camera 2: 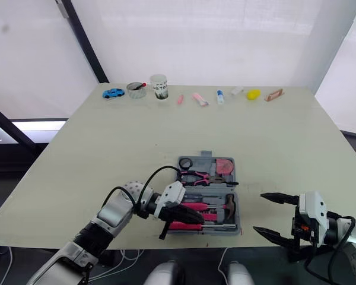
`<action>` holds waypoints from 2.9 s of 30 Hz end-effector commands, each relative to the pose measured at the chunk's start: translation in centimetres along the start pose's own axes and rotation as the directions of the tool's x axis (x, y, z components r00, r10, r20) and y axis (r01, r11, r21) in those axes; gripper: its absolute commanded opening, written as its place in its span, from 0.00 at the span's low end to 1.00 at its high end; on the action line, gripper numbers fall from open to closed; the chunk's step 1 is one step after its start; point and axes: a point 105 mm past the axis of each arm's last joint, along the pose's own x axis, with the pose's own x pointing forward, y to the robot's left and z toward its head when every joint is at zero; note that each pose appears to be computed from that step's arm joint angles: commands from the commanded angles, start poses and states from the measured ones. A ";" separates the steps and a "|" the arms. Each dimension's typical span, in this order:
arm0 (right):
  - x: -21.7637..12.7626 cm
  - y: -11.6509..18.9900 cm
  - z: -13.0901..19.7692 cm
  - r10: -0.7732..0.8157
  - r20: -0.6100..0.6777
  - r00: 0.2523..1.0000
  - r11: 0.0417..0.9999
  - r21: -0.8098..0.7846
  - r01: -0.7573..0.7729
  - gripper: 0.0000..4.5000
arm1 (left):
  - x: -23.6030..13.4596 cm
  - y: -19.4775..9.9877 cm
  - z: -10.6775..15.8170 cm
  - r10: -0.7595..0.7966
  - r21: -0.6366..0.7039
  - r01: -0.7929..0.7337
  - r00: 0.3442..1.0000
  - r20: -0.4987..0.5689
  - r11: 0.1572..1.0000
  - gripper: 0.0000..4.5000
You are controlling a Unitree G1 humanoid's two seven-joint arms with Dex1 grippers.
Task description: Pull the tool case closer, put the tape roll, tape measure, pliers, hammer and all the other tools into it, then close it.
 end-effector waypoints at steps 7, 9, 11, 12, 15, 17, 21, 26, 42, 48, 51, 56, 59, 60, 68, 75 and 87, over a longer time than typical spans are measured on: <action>0.1 0.2 0.8 0.002 0.019 1.000 1.000 -0.024 -0.002 1.00 | 0.5 -0.5 -2.0 -0.017 -0.008 0.017 0.999 -0.041 1.000 0.01; 0.0 0.1 0.8 0.001 0.018 1.000 1.000 -0.025 -0.001 1.00 | 0.5 -0.6 -3.5 -0.007 -0.028 0.005 0.997 -0.080 1.000 0.01; 0.0 0.0 0.8 -0.001 0.017 1.000 1.000 -0.026 0.002 1.00 | 0.4 -1.0 -5.1 -0.005 -0.049 -0.001 0.992 -0.124 0.999 0.01; -0.1 0.0 0.8 -0.002 0.015 1.000 1.000 -0.027 0.003 1.00 | 0.3 -1.1 -5.8 0.000 -0.062 -0.009 0.990 -0.142 0.998 0.01; -0.1 0.0 0.7 -0.004 0.012 1.000 1.000 -0.026 0.004 1.00 | 0.2 -1.2 -6.8 0.008 -0.080 -0.021 0.987 -0.159 0.997 0.01; -0.1 0.0 0.7 -0.005 0.012 1.000 1.000 -0.024 0.005 1.00 | 0.3 -1.2 -6.7 0.008 -0.073 -0.019 0.989 -0.149 0.997 0.01; -0.1 -0.1 0.7 -0.018 0.029 0.999 1.000 -0.010 0.018 1.00 | 0.8 -1.3 -4.8 0.004 -0.071 -0.009 0.998 -0.066 0.997 0.01; -0.2 -0.7 0.9 -0.076 0.070 0.995 0.997 0.018 0.075 1.00 | 0.1 -0.1 -0.9 0.107 -0.060 -0.103 0.992 0.062 0.993 0.01; -3.7 -3.2 -2.4 -0.365 0.023 0.931 0.926 0.112 0.360 1.00 | -13.6 0.5 -0.5 0.654 -0.231 -0.620 0.748 0.112 0.749 0.17; -6.4 -3.1 -4.5 -0.498 -0.033 0.866 0.858 0.122 0.499 1.00 | -18.3 -4.0 -4.4 0.794 -0.266 -0.761 0.607 0.031 0.592 0.73; -8.0 -3.3 -4.9 -0.587 -0.015 0.810 0.805 0.093 0.585 1.00 | -19.7 -6.8 -6.0 0.842 -0.298 -0.809 0.538 -0.027 0.507 0.92; -10.0 -2.2 -6.0 -0.646 -0.052 0.761 0.755 0.102 0.648 1.00 | -21.5 -10.2 -7.6 0.898 -0.325 -0.868 0.428 -0.104 0.376 0.99; -10.7 -1.4 -6.4 -0.660 -0.075 0.748 0.740 0.110 0.664 1.00 | -21.8 -11.1 -7.9 0.909 -0.333 -0.879 0.399 -0.122 0.341 0.99; -10.8 -1.3 -6.4 -0.664 -0.081 0.743 0.735 0.111 0.669 1.00 | -21.6 -11.2 -8.0 0.909 -0.336 -0.878 0.398 -0.122 0.340 0.99; -9.2 -2.1 -6.2 -0.632 -0.099 0.768 0.758 0.124 0.640 1.00 | -20.4 -8.9 -7.1 0.890 -0.297 -0.861 0.451 -0.067 0.414 0.99; -5.7 -3.7 -4.7 -0.541 -0.109 0.834 0.830 0.095 0.550 1.00 | -19.7 -4.7 -5.9 0.842 -0.214 -0.829 0.537 -0.049 0.516 0.99; 0.4 -6.8 -3.0 -0.337 -0.103 0.936 0.937 0.066 0.344 0.23 | -16.5 0.0 -4.3 0.658 -0.208 -0.643 0.753 0.002 0.737 0.24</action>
